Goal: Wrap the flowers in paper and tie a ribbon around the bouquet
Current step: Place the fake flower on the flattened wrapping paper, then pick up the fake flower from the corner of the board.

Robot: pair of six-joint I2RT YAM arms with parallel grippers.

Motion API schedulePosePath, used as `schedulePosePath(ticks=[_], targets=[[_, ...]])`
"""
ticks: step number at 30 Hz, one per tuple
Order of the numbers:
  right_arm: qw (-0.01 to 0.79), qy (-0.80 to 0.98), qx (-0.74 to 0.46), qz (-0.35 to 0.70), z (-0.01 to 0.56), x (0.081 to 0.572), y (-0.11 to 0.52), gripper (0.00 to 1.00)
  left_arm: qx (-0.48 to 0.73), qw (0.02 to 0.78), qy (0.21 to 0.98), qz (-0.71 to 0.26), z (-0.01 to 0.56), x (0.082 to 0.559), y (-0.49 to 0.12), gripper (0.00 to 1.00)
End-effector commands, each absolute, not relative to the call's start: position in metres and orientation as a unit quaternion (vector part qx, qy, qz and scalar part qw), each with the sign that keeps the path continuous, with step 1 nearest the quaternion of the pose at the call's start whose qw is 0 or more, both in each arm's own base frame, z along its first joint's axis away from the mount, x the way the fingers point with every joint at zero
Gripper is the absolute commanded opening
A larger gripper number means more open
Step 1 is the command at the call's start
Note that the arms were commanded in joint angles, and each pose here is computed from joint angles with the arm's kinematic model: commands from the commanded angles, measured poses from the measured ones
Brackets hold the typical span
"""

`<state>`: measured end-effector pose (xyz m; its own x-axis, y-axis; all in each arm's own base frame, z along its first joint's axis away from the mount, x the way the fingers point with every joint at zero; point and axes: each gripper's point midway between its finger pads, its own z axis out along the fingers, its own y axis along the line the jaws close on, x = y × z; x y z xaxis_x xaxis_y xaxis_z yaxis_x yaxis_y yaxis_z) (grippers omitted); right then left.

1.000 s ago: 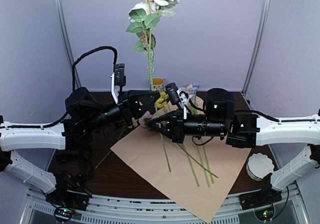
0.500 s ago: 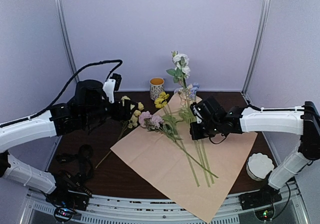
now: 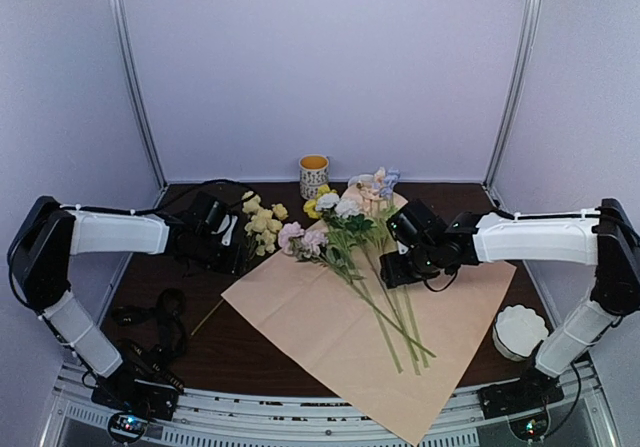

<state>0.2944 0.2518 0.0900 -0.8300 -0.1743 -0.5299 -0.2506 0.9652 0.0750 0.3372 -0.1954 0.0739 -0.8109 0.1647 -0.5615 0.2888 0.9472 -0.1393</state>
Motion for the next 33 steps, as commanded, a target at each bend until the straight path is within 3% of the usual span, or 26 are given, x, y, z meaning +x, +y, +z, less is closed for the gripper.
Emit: schedulePosePath(ticks=[1, 6, 10, 21, 24, 28, 33], targets=[[0.298, 0.945, -0.101, 0.093, 0.12, 0.287, 0.248, 0.66, 0.162, 0.275, 0.934, -0.16, 0.068, 0.358, -0.227, 0.64], [0.311, 0.938, -0.097, 0.121, 0.132, 0.273, 0.241, 0.66, 0.152, 0.26, 0.947, -0.115, 0.045, 0.374, -0.22, 0.49], [0.323, 0.932, -0.089, 0.14, 0.143, 0.267, 0.238, 0.66, 0.145, 0.256, 0.952, -0.079, 0.037, 0.379, -0.21, 0.42], [0.324, 0.931, -0.094, 0.138, 0.145, 0.262, 0.232, 0.66, 0.145, 0.254, 0.956, -0.015, 0.029, 0.394, -0.192, 0.4], [0.324, 0.932, -0.093, 0.134, 0.144, 0.26, 0.23, 0.66, 0.14, 0.235, 0.962, -0.028, 0.019, 0.395, -0.193, 0.3], [0.328, 0.931, -0.089, 0.135, 0.147, 0.259, 0.227, 0.66, 0.115, 0.265, 0.957, -0.014, 0.03, 0.396, -0.182, 0.0], [0.338, 0.921, -0.108, 0.158, 0.159, 0.254, 0.233, 0.66, 0.037, 0.37, 0.928, 0.011, 0.099, 0.397, -0.149, 0.0]])
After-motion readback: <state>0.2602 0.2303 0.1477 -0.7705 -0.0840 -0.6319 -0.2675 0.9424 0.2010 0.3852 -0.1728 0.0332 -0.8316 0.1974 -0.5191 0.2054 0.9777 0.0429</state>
